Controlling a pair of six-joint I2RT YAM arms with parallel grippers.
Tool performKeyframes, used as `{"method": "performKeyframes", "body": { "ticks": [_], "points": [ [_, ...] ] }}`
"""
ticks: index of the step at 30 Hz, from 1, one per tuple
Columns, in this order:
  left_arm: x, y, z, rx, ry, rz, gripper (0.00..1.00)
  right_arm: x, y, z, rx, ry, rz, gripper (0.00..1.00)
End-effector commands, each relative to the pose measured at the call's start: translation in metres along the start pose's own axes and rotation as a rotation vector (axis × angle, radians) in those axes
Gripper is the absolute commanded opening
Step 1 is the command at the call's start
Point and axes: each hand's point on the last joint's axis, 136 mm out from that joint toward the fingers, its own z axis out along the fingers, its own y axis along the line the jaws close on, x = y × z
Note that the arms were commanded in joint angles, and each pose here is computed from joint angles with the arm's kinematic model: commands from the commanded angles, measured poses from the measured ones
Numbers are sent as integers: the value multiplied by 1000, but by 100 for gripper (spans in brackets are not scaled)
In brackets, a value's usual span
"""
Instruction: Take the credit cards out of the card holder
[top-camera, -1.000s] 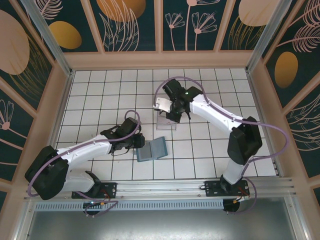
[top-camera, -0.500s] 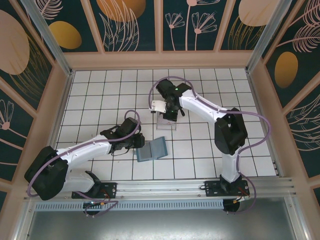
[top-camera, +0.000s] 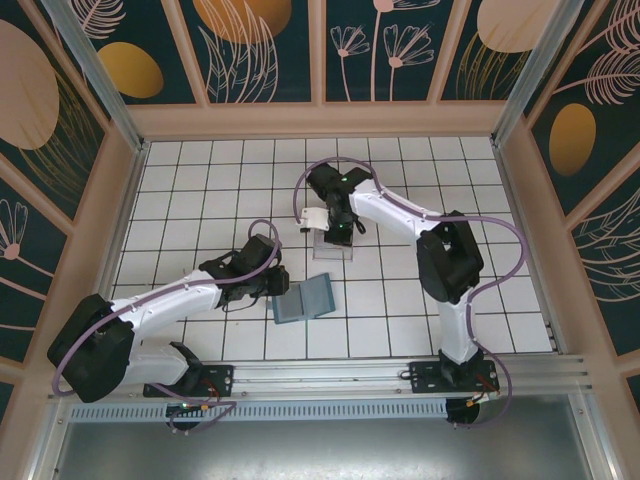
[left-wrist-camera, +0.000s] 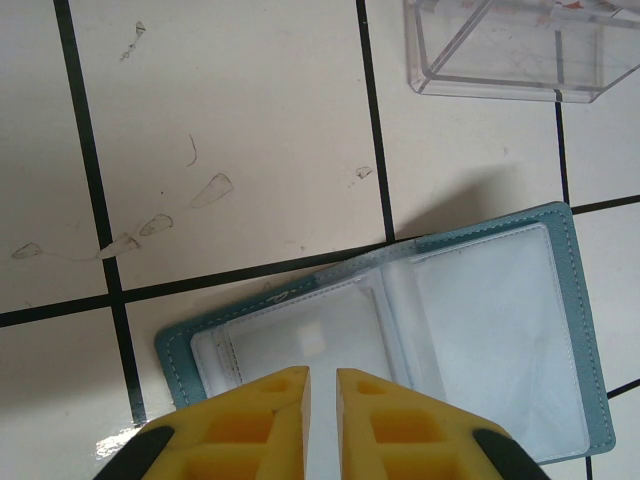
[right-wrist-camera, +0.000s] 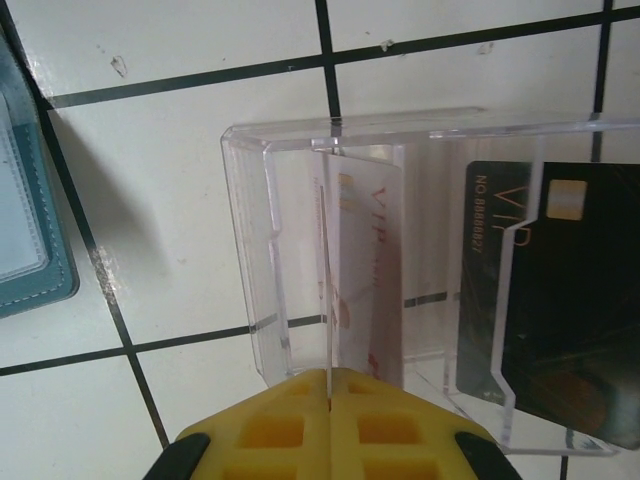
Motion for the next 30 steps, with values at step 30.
{"method": "performKeyframes", "body": {
  "ticks": [30],
  "points": [
    [-4, 3, -5, -19, -26, 6, 17, -5, -31, -34, 253, 3, 31, 18]
  ]
}}
